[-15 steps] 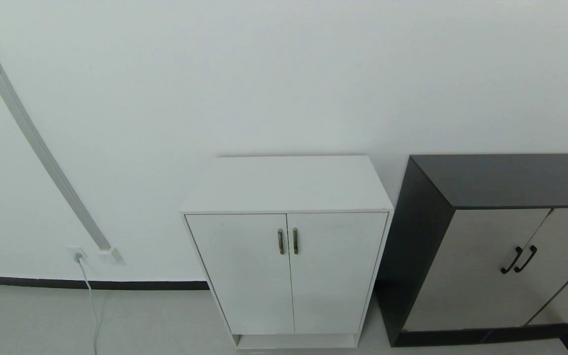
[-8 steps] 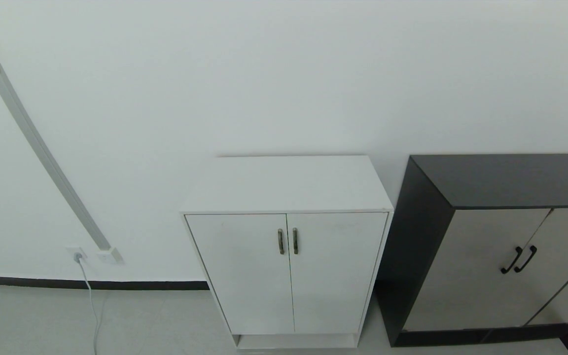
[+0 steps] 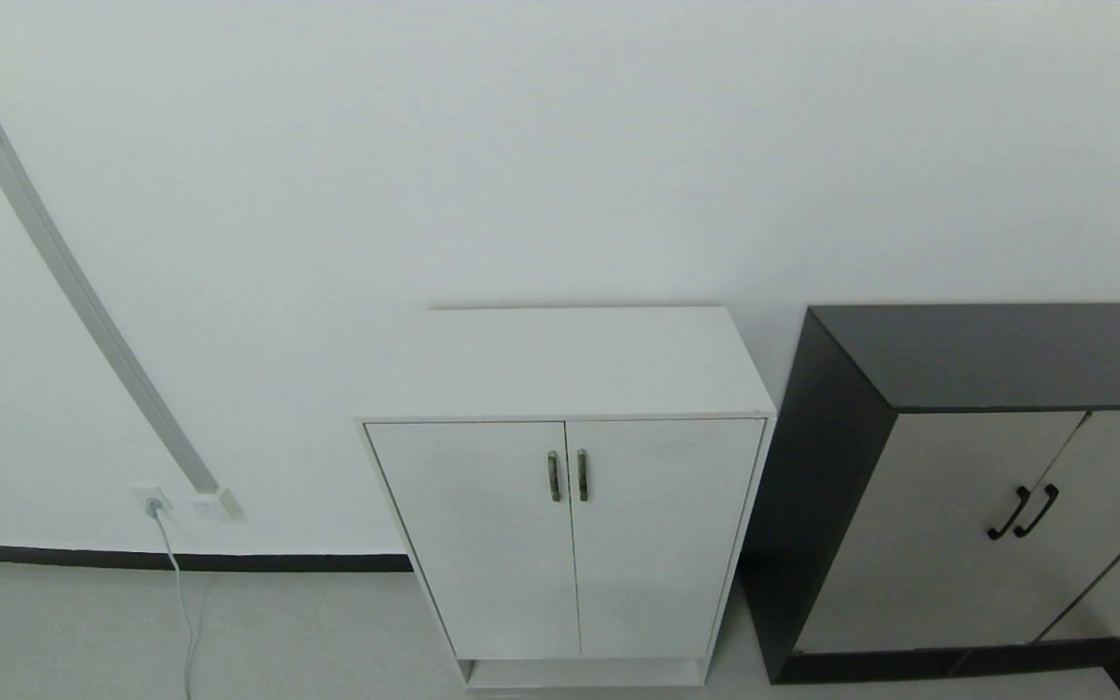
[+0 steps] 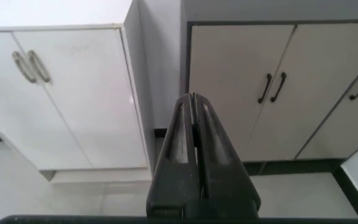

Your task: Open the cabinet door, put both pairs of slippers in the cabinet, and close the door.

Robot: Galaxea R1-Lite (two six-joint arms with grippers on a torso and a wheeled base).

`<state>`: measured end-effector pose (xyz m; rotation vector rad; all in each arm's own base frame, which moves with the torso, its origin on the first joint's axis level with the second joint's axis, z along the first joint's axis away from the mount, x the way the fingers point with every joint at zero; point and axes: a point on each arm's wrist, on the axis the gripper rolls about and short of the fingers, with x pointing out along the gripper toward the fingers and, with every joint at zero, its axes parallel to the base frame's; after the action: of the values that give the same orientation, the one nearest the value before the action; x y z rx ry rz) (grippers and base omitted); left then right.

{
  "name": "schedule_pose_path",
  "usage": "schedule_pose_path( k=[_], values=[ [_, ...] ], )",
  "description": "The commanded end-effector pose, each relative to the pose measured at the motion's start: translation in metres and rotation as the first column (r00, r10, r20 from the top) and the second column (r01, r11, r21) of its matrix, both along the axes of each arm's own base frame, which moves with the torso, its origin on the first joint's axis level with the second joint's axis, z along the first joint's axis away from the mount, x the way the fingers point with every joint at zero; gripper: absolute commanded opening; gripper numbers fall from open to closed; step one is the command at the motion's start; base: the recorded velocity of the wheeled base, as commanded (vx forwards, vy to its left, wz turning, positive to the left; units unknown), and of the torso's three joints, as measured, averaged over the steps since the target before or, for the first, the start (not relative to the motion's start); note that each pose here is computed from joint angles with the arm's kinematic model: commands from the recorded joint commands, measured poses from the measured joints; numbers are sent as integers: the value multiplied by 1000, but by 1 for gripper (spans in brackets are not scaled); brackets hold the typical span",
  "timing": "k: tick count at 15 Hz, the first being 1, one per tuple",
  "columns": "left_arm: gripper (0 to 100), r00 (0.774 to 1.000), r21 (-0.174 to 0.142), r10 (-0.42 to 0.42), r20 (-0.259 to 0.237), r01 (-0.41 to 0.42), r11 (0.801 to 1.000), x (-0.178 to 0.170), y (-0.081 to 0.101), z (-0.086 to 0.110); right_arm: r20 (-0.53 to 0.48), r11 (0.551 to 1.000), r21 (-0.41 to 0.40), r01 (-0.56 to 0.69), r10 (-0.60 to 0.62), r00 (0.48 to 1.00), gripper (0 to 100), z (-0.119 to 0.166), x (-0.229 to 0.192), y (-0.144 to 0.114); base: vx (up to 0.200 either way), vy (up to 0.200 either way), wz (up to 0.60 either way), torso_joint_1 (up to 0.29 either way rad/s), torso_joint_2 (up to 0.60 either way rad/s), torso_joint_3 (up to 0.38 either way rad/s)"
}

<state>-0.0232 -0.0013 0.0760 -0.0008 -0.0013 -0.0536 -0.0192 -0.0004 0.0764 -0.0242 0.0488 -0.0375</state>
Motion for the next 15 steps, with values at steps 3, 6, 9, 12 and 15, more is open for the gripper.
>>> schedule_pose_path(
  k=[3,6,9,12,15],
  values=[
    [0,1000,-2,0,-1,0,1000,0,0,0,51,1000,29,-3,1,999,0,-1,-4,0,0,0,0,0,0,0],
    [0,1000,-1,-2,-1,2,1000,0,0,0,55,995,98,15,-21,998,0,0,-4,-1,0,0,0,0,0,0],
    [0,1000,-1,-2,-1,2,1000,0,0,0,61,992,112,49,-56,997,0,0,-4,-1,0,0,0,0,0,0],
    [0,1000,1,-2,-1,2,1000,0,0,0,61,993,108,45,-52,997,0,0,-4,-1,0,0,0,0,0,0],
    [0,1000,2,-2,-1,2,1000,0,0,0,61,994,105,43,-50,997,0,0,-4,-1,0,0,0,0,0,0]
  ],
)
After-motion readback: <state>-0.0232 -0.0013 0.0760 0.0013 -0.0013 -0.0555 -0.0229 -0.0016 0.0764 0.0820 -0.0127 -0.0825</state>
